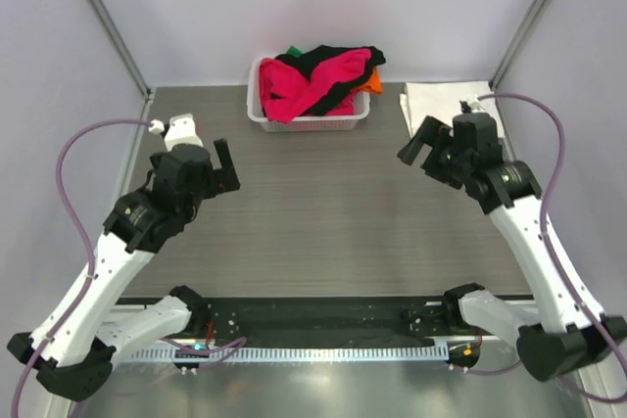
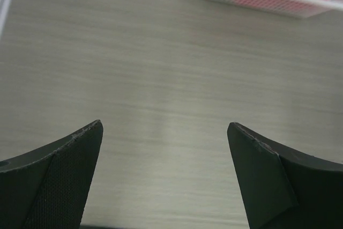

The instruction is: Fold and stack the t-shirts

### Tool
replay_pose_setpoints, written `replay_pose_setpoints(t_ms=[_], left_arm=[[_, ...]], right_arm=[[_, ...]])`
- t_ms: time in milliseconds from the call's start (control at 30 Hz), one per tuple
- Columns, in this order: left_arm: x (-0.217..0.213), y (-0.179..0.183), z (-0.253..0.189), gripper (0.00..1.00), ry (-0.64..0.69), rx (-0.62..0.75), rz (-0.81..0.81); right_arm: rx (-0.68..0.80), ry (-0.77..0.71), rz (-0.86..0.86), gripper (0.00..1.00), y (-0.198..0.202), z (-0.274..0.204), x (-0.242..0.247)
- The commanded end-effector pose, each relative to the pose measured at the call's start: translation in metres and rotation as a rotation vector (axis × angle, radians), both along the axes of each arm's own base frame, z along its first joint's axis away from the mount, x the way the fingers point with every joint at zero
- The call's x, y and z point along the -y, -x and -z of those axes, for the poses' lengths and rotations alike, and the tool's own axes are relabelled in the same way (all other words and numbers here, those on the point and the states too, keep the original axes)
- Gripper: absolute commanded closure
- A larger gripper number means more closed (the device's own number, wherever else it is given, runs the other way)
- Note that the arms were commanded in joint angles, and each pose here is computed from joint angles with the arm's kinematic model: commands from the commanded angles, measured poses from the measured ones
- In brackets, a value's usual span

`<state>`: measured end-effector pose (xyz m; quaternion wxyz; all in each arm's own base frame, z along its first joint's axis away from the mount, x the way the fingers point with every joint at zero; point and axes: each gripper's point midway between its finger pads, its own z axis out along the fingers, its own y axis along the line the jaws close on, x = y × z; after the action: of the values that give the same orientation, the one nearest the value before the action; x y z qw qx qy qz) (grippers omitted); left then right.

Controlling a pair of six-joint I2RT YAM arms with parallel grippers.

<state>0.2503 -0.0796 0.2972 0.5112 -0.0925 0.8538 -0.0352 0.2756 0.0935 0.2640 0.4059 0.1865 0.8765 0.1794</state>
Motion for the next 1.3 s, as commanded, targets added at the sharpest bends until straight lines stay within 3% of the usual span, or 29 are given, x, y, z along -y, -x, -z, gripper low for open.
replay_pose_setpoints(t_ms=[0,167,367,433,467,567,600,633,867,1267], left_arm=[[-0.031,0.021,0.019,0.00,-0.104,-0.026,-0.040],[-0.036,0.038,0.043,0.00,-0.057,-0.017,-0.031],[-0.038,0.052,0.065,0.00,-0.021,-0.059,-0.037],[-0.033,0.057,0.060,0.00,0.036,-0.036,-0.014],[-0.033,0.056,0.059,0.00,0.038,-0.033,-0.013],[-0.045,0.058,0.059,0.00,0.046,0.033,-0.060],[-0.046,0.059,0.060,0.00,0.041,0.031,-0.064],[-0.049,0.062,0.054,0.00,0.055,0.054,-0.069],[-0.059,0.069,0.047,0.00,0.092,0.115,-0.094],[-0.058,0.070,0.047,0.00,0.094,0.110,-0.090]], right_arm=[[0.123,-0.015,-0.057,0.00,-0.043,-0.042,-0.021],[0.101,0.076,-0.077,0.00,-0.116,-0.041,-0.037],[0.233,0.145,-0.027,0.00,-0.208,-0.087,-0.046],[0.202,0.162,-0.024,0.00,-0.254,-0.058,-0.055],[0.202,0.161,-0.026,0.00,-0.254,-0.058,-0.056],[0.233,0.134,-0.040,0.02,-0.308,-0.042,-0.071],[0.283,0.119,-0.038,0.02,-0.309,-0.063,-0.072],[0.264,0.127,-0.038,0.03,-0.324,-0.042,-0.075],[0.435,0.091,-0.031,0.16,-0.377,-0.039,-0.082],[0.463,0.030,-0.078,0.35,-0.392,-0.020,-0.106]])
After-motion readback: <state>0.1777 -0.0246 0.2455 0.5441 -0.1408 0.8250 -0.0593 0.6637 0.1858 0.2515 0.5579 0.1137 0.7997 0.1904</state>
